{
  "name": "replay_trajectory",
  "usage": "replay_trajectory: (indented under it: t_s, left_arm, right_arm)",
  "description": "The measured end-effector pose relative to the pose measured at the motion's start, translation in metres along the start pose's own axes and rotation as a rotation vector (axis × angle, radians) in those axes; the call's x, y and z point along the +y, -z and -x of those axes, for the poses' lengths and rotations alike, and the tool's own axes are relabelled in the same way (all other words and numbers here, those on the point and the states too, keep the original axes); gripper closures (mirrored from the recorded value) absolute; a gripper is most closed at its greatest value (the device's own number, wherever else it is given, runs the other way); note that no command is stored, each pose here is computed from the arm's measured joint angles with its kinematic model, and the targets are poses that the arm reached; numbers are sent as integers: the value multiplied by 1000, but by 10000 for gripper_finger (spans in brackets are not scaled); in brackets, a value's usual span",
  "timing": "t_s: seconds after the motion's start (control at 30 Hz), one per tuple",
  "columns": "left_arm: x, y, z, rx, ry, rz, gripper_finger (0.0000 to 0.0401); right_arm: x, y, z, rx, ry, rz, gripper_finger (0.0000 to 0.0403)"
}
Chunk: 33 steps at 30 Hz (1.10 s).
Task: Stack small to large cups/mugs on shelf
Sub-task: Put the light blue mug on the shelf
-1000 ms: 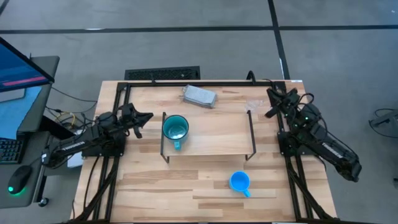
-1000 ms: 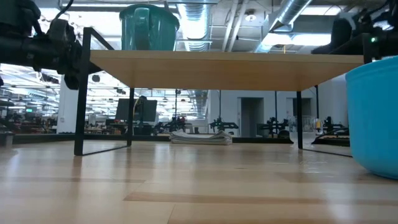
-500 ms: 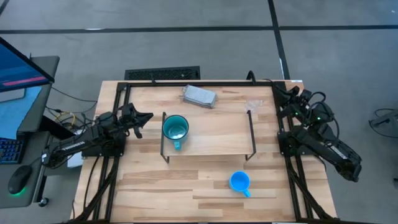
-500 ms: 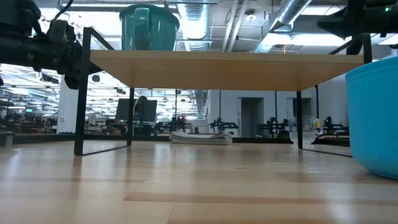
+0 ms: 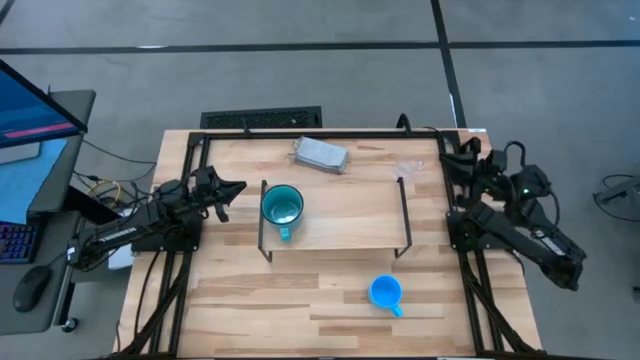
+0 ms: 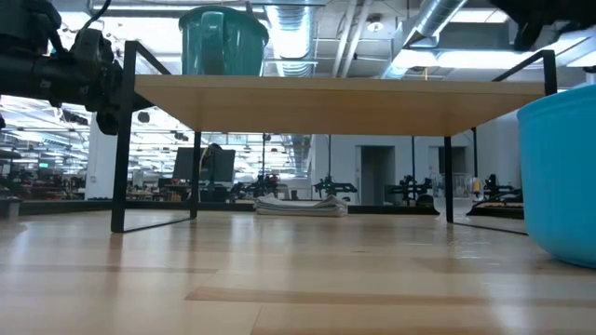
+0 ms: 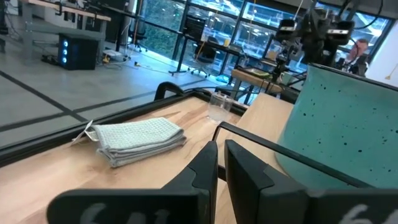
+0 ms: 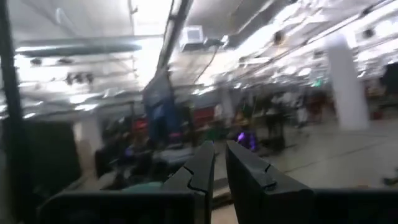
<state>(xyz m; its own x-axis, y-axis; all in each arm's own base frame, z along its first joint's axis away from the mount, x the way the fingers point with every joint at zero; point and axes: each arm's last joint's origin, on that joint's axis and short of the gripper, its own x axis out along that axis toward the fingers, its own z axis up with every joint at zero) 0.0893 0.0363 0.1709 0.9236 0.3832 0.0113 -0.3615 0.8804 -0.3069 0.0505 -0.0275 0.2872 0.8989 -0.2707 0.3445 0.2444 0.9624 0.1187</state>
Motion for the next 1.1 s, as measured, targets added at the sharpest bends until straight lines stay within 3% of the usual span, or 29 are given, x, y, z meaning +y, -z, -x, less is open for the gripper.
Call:
replay_trajectory:
  t_s: [0.13, 0.33, 0.5, 0.7, 0.97, 1.1]
  left_arm:
    - [0, 0, 0, 0, -1, -2, 382]
    - [0, 0, 0, 1, -1, -2, 382]
    - [0, 0, 0, 1, -1, -2, 382]
    - [0, 0, 0, 2, -1, -2, 382]
    - [0, 0, 0, 2, 0, 9, 382]
    - [0, 0, 0, 2, 0, 2, 382]
  right_arm:
    - [5, -15, -6, 124, -27, -56, 340]
    - [15, -53, -20, 114, -113, -127, 340]
    - [21, -78, -30, 96, -180, -103, 340]
    - [23, -80, -40, 160, -229, -64, 322]
    - [24, -69, -58, 241, -252, -165, 248]
    - [25, -71, -56, 226, -268, -134, 222]
